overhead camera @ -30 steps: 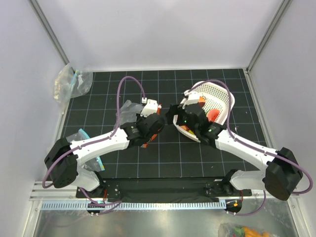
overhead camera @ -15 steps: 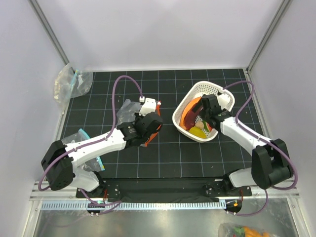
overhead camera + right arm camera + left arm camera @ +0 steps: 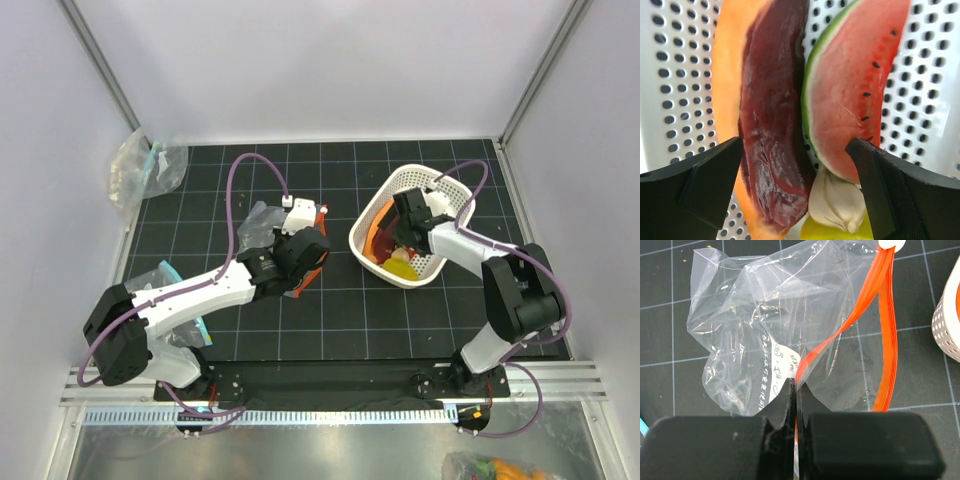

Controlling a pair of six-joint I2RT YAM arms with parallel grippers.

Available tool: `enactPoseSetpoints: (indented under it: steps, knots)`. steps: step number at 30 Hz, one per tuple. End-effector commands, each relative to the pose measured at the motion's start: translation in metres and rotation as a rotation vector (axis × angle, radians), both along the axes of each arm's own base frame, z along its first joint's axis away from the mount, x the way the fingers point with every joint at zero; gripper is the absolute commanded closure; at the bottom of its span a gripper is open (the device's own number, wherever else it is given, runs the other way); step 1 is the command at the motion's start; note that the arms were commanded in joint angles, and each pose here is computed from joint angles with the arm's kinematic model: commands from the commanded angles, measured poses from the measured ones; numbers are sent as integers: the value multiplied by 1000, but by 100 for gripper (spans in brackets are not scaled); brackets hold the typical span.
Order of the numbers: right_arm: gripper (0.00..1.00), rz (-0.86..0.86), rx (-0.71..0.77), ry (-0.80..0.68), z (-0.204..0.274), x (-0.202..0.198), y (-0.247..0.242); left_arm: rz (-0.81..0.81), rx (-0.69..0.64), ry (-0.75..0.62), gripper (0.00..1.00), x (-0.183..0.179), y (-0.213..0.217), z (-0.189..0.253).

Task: Place the food in the zip-top bag and seal the zipper
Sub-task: Move the bin to the center of the board.

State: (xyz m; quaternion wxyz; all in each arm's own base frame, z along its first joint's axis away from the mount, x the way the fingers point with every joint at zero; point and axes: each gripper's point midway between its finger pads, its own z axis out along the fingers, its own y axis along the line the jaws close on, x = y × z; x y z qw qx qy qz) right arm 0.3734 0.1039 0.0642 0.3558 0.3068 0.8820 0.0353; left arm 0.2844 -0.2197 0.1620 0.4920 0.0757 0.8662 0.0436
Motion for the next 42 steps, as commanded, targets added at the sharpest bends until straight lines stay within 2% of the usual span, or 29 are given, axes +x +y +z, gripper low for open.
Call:
enactPoseSetpoints:
  steps: [1, 7, 9, 11, 13, 15, 17, 19, 23, 27, 28, 35, 39, 40, 42]
  knots:
    - [0, 125, 135, -102, 6, 23, 36, 2, -58, -32, 100, 4, -6, 14]
    - [1, 199, 204, -143, 6, 34, 56, -5, -57, -26, 100, 3, -7, 13]
    - [4, 209, 225, -149, 7, 34, 61, -5, -57, -26, 100, 3, -7, 13]
    - [12, 199, 221, -132, 2, 34, 59, -9, -60, -26, 100, 3, -8, 13]
    - [13, 170, 215, -109, -5, 34, 55, -8, -61, -26, 100, 3, -8, 13]
    - [13, 140, 205, -65, -15, 30, 50, -6, -60, -27, 100, 3, -7, 13]
    - [6, 93, 178, -6, -28, 24, 41, -7, -57, -24, 100, 3, -8, 12]
    - [3, 50, 130, 1, -26, 27, 31, -9, -51, -20, 100, 4, -10, 10]
    - [2, -40, 46, 51, -23, 14, 8, -8, -44, -16, 100, 4, -10, 8]
    - [3, -150, -3, 3, -4, -2, -17, -6, -42, -20, 100, 5, -9, 9]
    - [3, -190, -15, -58, 14, -3, -27, -6, -42, -20, 100, 5, -9, 9]
    - [4, -362, -77, -200, 52, -30, -70, 1, -42, -25, 100, 5, -8, 10]
    - [3, -275, -28, -247, 58, -25, -57, -3, -43, -22, 100, 5, -8, 10]
    - [3, -180, -32, -250, 60, -20, -47, -4, -43, -21, 100, 4, -8, 9]
    - [2, -51, 73, -289, 65, -8, -17, -4, -45, -20, 100, 4, -9, 9]
